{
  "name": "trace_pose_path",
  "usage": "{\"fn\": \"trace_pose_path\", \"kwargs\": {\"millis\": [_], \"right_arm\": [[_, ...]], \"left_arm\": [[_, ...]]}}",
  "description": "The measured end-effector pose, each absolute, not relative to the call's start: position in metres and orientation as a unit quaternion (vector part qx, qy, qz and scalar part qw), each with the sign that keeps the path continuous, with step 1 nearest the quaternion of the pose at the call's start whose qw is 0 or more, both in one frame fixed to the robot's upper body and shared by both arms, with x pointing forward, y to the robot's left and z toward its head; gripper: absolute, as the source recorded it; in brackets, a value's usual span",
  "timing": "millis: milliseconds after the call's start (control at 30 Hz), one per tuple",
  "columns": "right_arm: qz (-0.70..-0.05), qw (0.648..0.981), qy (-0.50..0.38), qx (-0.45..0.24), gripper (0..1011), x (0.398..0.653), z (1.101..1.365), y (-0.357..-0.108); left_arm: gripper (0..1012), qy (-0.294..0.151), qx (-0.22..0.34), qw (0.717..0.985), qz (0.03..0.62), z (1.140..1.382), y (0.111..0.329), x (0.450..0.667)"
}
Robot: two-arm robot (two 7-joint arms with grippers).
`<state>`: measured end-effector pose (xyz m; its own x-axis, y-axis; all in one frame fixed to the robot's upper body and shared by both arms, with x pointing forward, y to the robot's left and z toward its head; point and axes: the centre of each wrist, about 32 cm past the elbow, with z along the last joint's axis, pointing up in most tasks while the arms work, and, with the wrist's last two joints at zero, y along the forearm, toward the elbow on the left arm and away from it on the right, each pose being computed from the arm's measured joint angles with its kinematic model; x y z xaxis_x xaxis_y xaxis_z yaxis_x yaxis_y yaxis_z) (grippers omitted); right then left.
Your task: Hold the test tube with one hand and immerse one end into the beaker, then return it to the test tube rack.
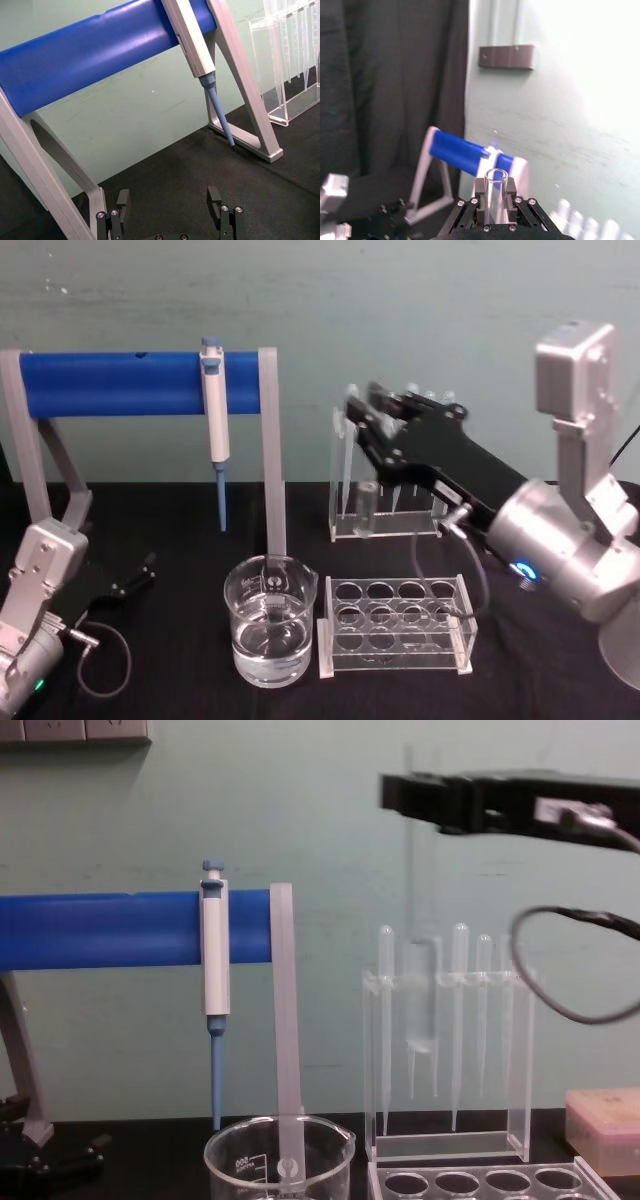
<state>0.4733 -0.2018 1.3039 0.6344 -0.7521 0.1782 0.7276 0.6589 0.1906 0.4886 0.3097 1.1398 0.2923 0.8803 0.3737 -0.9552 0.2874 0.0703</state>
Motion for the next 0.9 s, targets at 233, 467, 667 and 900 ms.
{"fn": "trace_pose_path", "kwargs": {"millis": [233,467,667,900], "right_arm": [[-0.433,0.894,-0.106,0.036,230,0.468,1.285,-0.220],[-0.440,0.893,-0.084,0.034,231,0.468,1.262,-0.221],[-0.445,0.892,-0.068,0.030,231,0.467,1.246,-0.218],[-0.452,0.890,-0.058,0.025,231,0.467,1.238,-0.217]], "left_arm": [[1000,-0.132,0.141,0.791,0.580,1.140,0.310,0.489],[1000,-0.132,0.141,0.791,0.580,1.140,0.310,0.489],[1000,-0.132,0.141,0.791,0.580,1.140,0.310,0.489],[1000,-0.132,0.141,0.791,0.580,1.140,0.310,0.489]]}}
